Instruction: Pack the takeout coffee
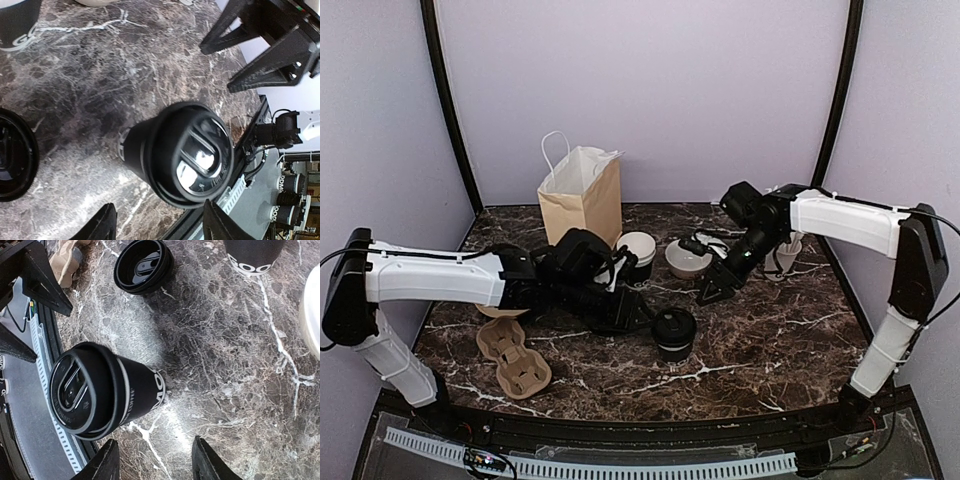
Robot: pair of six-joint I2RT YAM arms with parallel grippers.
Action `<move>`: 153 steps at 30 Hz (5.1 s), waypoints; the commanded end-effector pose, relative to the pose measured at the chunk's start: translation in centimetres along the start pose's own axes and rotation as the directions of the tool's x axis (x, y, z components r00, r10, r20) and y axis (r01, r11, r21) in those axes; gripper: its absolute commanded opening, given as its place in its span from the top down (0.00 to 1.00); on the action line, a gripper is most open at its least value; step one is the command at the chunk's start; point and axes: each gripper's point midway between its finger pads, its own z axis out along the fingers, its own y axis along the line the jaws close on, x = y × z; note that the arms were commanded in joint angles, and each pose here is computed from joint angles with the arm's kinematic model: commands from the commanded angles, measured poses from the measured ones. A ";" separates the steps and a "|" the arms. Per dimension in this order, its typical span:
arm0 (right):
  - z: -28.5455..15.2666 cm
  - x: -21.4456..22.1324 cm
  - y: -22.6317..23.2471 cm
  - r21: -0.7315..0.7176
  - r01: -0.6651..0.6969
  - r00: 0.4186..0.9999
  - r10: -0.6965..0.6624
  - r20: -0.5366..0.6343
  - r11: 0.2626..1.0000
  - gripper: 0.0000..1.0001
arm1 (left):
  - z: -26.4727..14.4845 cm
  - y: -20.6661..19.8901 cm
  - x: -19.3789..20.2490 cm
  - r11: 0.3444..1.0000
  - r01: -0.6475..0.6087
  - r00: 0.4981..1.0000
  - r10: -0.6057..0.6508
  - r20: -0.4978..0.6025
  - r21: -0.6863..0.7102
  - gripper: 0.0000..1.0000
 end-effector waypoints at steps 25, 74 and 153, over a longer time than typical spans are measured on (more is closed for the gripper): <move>1.5 -1.2 1.6 -0.173 0.018 0.999 -0.009 0.052 0.985 0.35 | 4.5 -4.0 3.6 0.982 0.075 0.988 -0.050 -0.148 0.171 0.36; 6.0 2.9 1.9 -0.233 -0.064 0.995 0.043 -0.093 0.970 0.44 | 8.2 10.6 9.8 0.938 0.277 0.888 -0.332 -0.317 -0.207 0.54; 2.1 3.0 0.3 -0.285 -0.208 0.978 0.206 -0.037 0.936 0.51 | 5.4 1.8 0.3 0.955 0.267 0.954 -0.243 -0.176 0.130 0.57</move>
